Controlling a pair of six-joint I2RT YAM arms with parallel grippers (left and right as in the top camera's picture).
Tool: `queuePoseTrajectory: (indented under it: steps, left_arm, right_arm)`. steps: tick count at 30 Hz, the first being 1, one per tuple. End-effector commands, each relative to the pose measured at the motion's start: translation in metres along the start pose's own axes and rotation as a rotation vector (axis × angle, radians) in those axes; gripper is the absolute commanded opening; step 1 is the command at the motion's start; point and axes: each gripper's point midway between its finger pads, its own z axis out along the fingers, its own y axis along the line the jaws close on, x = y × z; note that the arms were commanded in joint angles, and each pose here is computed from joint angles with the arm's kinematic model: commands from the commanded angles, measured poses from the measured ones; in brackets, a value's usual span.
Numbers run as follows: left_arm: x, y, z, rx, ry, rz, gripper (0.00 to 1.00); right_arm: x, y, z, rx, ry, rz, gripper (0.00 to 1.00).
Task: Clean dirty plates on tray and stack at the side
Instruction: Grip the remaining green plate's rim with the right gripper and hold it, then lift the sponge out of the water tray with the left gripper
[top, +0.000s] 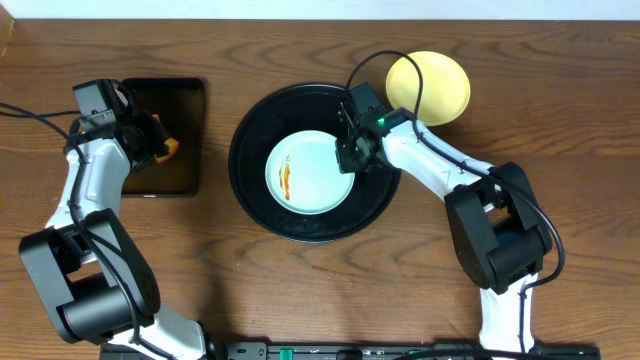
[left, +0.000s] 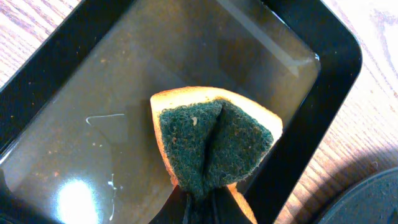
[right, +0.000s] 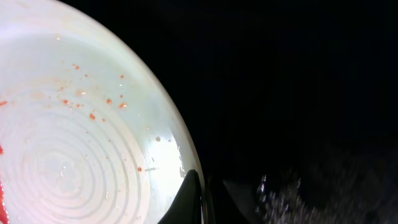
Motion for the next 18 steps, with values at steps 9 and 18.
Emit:
queuePoseTrajectory:
  steps: [9, 18]
  left_arm:
    - [0.030, 0.028, 0.057, -0.075, 0.112, 0.072, 0.08]
    - [0.029, 0.028, 0.058, -0.074, 0.111, 0.058, 0.08]
  right_arm:
    - [-0.010, -0.010, 0.006, 0.075, -0.061, 0.008, 0.01]
    - [-0.008, -0.008, 0.007, 0.078, -0.060, 0.002, 0.01]
